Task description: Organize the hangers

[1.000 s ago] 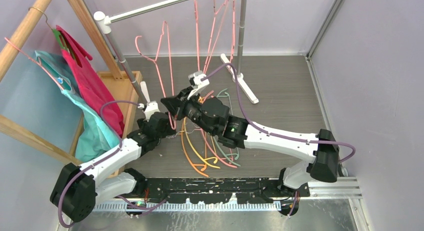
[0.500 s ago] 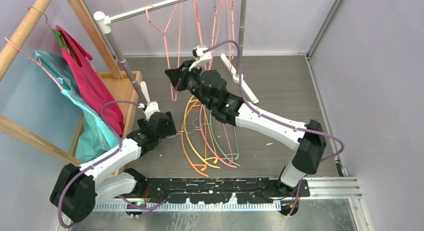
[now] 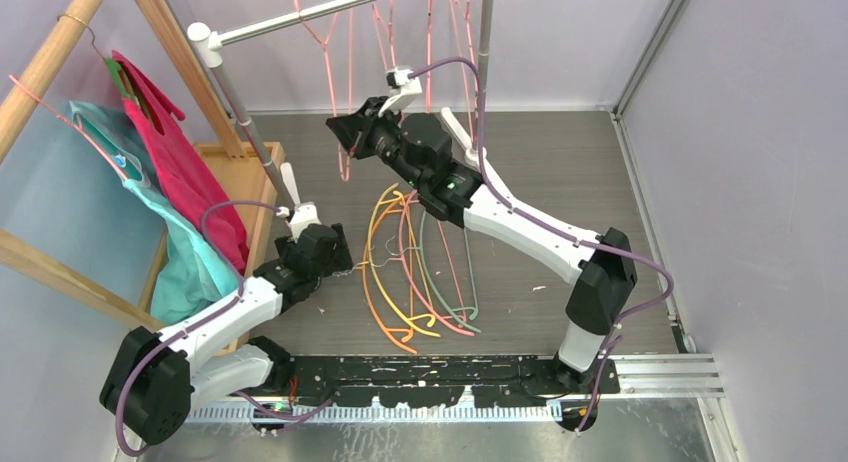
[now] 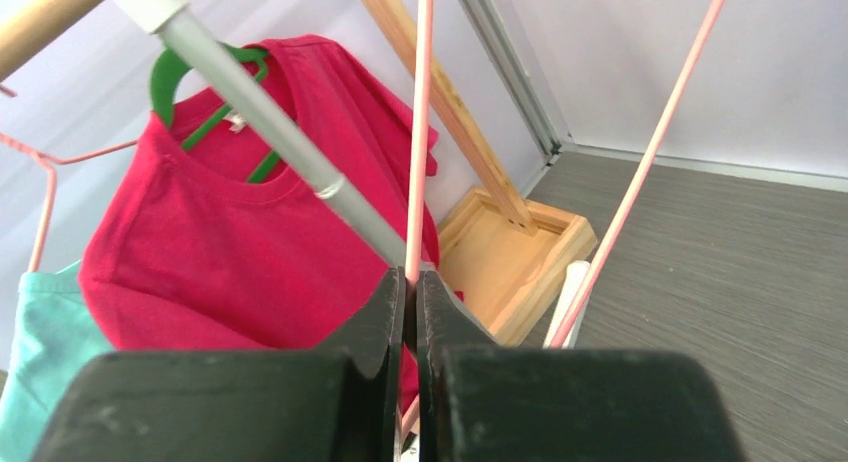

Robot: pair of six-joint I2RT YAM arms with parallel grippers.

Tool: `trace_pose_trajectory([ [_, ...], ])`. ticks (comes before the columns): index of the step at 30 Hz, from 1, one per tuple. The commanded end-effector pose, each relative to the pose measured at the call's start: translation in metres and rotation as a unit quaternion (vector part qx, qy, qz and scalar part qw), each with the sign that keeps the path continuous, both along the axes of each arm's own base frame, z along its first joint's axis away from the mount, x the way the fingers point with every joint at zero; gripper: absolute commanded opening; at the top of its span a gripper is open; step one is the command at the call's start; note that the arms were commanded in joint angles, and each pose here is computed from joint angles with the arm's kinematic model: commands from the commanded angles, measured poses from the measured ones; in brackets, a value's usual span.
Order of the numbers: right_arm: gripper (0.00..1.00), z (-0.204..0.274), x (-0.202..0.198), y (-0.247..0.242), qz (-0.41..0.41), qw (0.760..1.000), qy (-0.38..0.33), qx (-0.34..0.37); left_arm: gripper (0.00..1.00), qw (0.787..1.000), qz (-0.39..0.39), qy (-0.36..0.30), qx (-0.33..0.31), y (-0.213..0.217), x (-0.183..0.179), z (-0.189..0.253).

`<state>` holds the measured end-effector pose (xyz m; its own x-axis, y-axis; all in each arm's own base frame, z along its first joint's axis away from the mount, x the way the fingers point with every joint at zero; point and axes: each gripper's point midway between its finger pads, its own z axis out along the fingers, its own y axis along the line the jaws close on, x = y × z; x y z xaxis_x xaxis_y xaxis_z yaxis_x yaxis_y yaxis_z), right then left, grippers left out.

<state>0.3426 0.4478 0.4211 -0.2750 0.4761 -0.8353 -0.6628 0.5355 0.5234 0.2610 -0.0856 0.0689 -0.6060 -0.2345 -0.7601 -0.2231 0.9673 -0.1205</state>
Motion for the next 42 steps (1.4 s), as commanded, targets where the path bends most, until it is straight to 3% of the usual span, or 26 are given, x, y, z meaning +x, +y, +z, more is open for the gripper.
trace_pose_trajectory([
  [1, 0.01, 0.02, 0.012, -0.025, 0.0, 0.999, 0.0, 0.049, 0.98, 1.0, 0.008, -0.019, 0.007, 0.004, 0.007, 0.007],
  [25, 0.01, 0.015, 0.1, -0.18, -0.134, 0.985, 0.018, 0.109, 0.98, 1.0, 0.015, -0.012, 0.018, 0.006, 0.009, 0.006],
  [37, 0.02, 0.008, 0.12, -0.208, -0.125, 0.984, 0.03, 0.125, 0.98, 0.999, 0.017, -0.008, 0.027, 0.007, 0.01, 0.004],
  [42, 0.29, 0.003, 0.113, -0.205, -0.11, 0.986, 0.035, 0.118, 0.98, 0.999, 0.017, -0.009, 0.027, 0.008, 0.01, 0.005],
])
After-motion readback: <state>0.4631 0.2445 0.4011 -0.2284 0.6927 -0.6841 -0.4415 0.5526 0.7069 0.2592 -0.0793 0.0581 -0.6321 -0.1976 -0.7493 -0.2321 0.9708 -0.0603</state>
